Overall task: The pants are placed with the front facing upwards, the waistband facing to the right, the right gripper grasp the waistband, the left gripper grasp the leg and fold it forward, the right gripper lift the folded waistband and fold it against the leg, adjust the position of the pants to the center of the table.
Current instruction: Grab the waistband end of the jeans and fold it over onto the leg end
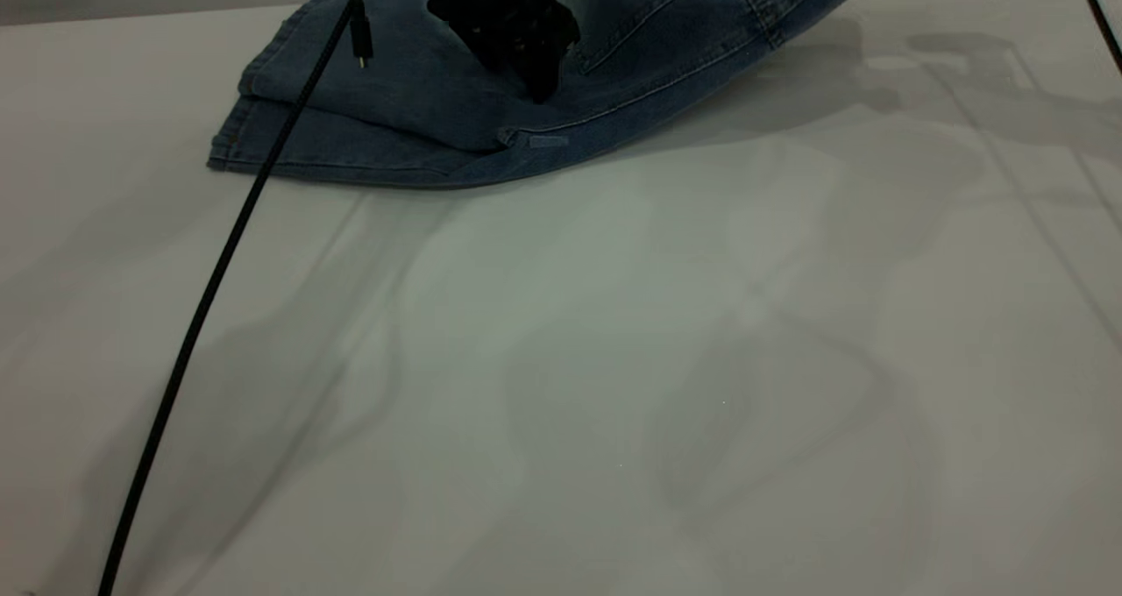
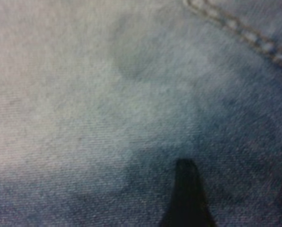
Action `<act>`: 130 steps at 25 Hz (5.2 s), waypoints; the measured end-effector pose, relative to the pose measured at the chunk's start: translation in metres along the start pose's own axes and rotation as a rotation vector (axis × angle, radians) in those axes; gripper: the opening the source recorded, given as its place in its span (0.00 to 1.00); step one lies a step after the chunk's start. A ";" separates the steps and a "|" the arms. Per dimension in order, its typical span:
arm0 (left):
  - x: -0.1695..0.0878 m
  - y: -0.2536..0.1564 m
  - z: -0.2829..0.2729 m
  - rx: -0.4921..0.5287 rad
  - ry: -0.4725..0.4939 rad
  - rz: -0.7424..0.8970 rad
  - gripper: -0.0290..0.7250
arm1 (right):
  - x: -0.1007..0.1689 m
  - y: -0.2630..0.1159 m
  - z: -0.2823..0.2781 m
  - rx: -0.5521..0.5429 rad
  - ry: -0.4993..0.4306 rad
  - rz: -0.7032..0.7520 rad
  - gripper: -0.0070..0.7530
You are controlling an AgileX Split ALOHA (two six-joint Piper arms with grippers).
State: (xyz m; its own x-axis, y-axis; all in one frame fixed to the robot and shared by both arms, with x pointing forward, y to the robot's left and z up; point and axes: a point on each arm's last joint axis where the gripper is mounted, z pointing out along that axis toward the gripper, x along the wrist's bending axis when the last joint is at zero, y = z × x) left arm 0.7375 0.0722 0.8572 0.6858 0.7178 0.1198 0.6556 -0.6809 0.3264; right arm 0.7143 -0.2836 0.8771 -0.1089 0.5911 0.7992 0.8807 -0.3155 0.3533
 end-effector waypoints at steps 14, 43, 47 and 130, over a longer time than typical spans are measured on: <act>0.000 -0.001 0.003 0.004 -0.002 0.002 0.68 | 0.053 -0.004 0.005 0.052 0.170 -0.059 0.09; 0.069 -0.022 -0.083 0.149 0.077 -0.136 0.68 | 0.083 -0.024 0.034 0.124 0.241 -0.095 0.09; 0.085 -0.032 -0.080 0.152 0.064 -0.185 0.68 | 0.083 -0.024 0.034 0.124 0.241 -0.095 0.09; 0.079 -0.006 -0.365 -0.456 0.218 -0.231 0.68 | 0.175 -0.078 0.144 0.113 0.251 -0.244 0.09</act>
State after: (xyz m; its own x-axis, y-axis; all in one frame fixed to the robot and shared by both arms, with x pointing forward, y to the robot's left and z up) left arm 0.6726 0.1862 1.2068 0.4270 0.8876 0.1727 0.5448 -0.4050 0.7343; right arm 0.6932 -0.0489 0.9192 -0.4190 0.4342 0.7975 0.8589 -0.0954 0.5032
